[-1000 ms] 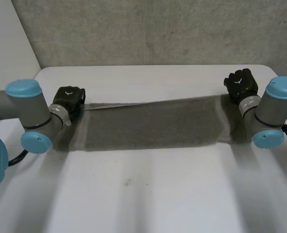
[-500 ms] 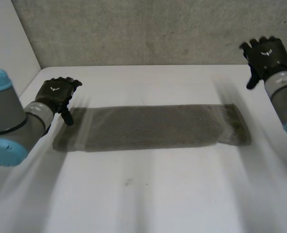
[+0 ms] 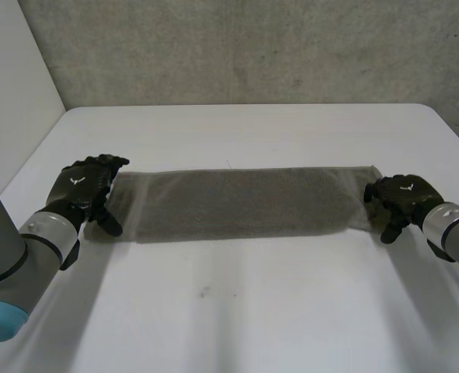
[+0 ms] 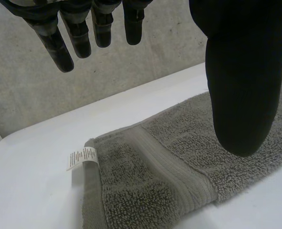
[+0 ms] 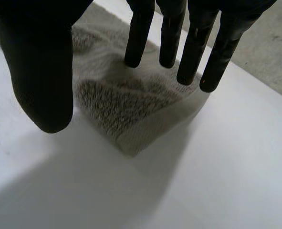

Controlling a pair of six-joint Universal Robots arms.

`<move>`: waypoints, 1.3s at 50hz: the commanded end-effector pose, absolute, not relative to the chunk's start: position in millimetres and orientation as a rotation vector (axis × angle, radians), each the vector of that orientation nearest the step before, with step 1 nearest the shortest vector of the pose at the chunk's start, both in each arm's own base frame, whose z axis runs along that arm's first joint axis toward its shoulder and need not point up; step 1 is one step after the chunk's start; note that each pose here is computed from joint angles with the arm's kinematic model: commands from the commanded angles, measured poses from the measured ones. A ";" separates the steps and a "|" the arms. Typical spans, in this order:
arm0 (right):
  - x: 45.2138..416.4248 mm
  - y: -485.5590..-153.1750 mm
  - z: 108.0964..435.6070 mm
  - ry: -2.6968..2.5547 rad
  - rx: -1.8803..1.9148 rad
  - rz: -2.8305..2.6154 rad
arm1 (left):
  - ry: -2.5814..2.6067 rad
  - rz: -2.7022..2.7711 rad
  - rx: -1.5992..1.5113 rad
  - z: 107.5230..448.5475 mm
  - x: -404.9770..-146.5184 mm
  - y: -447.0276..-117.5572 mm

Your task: Fold the towel.

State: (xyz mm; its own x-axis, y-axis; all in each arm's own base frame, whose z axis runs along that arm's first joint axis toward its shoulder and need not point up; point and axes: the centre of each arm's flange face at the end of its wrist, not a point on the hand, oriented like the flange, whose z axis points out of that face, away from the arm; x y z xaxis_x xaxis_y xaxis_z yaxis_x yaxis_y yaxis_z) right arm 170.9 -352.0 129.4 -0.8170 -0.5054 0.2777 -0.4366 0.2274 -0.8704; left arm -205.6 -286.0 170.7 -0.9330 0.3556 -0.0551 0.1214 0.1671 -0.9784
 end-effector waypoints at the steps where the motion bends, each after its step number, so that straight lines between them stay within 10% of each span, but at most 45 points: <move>1: 168.3 -363.0 111.8 2.419 -0.930 -1.688 | -2.253 1.853 -0.472 170.1 -205.6 -285.7; 38: 43.4 -426.0 175.8 2.652 -0.886 -2.158 | -2.267 1.829 -0.476 165.9 -205.9 -279.4; 49: 224.0 -396.9 222.1 2.040 -1.186 -2.264 | -2.225 1.882 -0.471 179.0 -206.4 -282.6; 55: 365.8 -304.8 192.2 1.588 -1.429 -2.114 | -2.194 1.914 -0.467 187.4 -208.1 -286.7; 65: 414.3 -233.9 121.7 1.509 -1.580 -1.842 | -2.191 1.912 -0.472 187.4 -209.4 -285.8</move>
State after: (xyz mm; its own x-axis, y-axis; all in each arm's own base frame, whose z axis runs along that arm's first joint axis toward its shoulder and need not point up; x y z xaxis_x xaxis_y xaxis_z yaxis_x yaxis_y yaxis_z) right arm 401.3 -262.6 159.7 -0.4416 -0.6851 0.5793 -0.3706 -0.4487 -0.8132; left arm -208.2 -286.9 187.9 -0.9318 0.3578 -0.0617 0.1090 0.1136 -0.9875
